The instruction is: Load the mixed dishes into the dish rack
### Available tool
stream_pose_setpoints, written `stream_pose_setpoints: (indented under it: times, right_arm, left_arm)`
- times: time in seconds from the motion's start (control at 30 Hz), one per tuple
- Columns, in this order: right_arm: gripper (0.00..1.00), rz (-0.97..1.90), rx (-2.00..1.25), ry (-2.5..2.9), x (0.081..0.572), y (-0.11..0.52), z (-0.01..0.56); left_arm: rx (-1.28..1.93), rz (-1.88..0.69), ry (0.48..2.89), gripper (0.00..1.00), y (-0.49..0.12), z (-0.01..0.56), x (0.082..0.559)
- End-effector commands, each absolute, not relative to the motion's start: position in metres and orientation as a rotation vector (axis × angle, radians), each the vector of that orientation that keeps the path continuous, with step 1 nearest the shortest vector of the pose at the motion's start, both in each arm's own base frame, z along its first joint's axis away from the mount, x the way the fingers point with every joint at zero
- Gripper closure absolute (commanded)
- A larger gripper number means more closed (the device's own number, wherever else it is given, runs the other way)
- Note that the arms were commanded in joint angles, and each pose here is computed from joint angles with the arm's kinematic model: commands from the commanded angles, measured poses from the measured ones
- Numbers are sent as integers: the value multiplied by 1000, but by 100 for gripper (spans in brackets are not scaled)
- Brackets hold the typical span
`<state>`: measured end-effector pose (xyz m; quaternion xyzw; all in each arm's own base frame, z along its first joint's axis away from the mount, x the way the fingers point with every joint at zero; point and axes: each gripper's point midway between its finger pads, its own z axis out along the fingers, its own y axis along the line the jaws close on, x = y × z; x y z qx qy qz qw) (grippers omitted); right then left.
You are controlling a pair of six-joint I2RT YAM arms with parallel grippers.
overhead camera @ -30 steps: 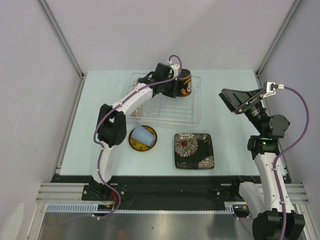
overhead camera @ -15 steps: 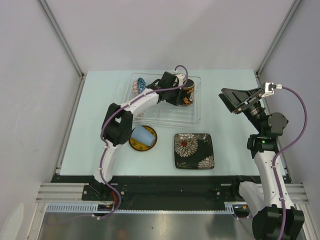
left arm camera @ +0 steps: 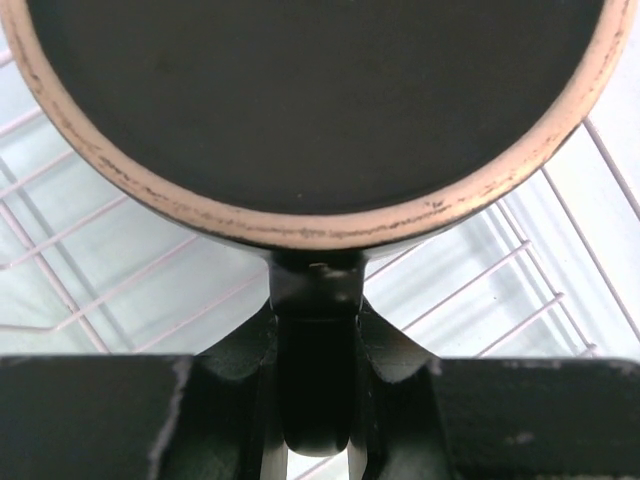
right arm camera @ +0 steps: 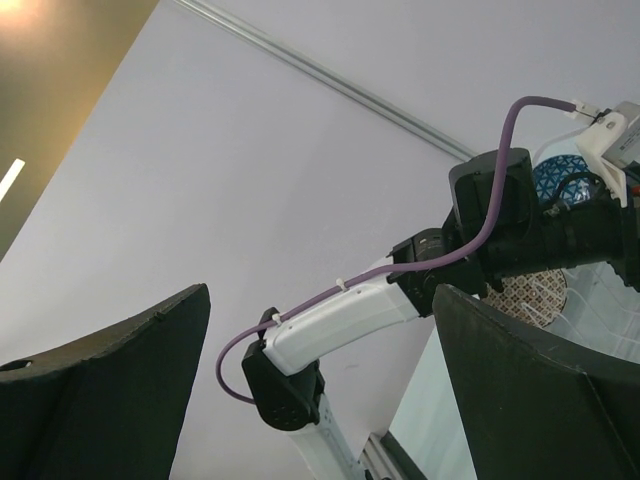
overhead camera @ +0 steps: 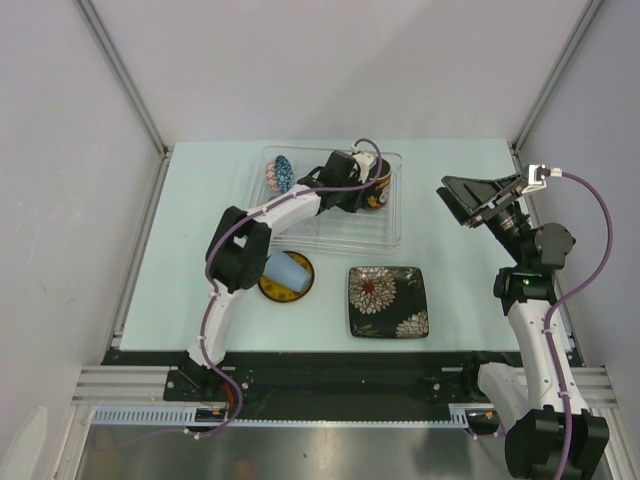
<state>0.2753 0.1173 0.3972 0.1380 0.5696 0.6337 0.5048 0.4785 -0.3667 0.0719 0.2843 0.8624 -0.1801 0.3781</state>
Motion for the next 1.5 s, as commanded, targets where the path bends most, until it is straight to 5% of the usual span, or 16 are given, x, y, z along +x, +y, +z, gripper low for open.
stream_pose_setpoints:
  times: [0.0, 0.27, 0.33, 0.37, 0.47, 0.57, 0.8, 1.03, 1.2, 1.47]
  right_arm:
    - [0, 1533, 274, 1357, 268, 121, 404]
    - [0, 1533, 279, 1366, 272, 121, 401]
    - [0, 1535, 288, 1371, 274, 121, 400]
    - [0, 1532, 288, 1372, 274, 120, 399]
    - [0, 1508, 299, 1402, 277, 120, 391]
    - [0, 1465, 327, 1450, 281, 119, 377]
    - [0, 1339, 419, 1626, 289, 113, 329]
    - [0, 1004, 569, 1861, 288, 89, 251]
    - [0, 732, 631, 2042, 274, 66, 195]
    - [1, 632, 712, 2337, 243, 64, 116]
  left_arm:
    - [735, -492, 2035, 100, -386, 112, 489]
    - [762, -492, 2075, 99, -384, 103, 478]
    - [759, -483, 2097, 91, -381, 103, 474]
    - [759, -487, 2096, 74, -379, 108, 470]
    - [764, -480, 2096, 53, -373, 111, 464]
    - [754, -472, 2084, 44, -370, 123, 462]
    - [739, -462, 2057, 39, -366, 157, 459]
    - [799, -342, 1874, 32, -330, 266, 456]
    - [1050, -293, 1865, 32, -287, 264, 406]
    - [1395, -302, 1914, 31, -234, 171, 291]
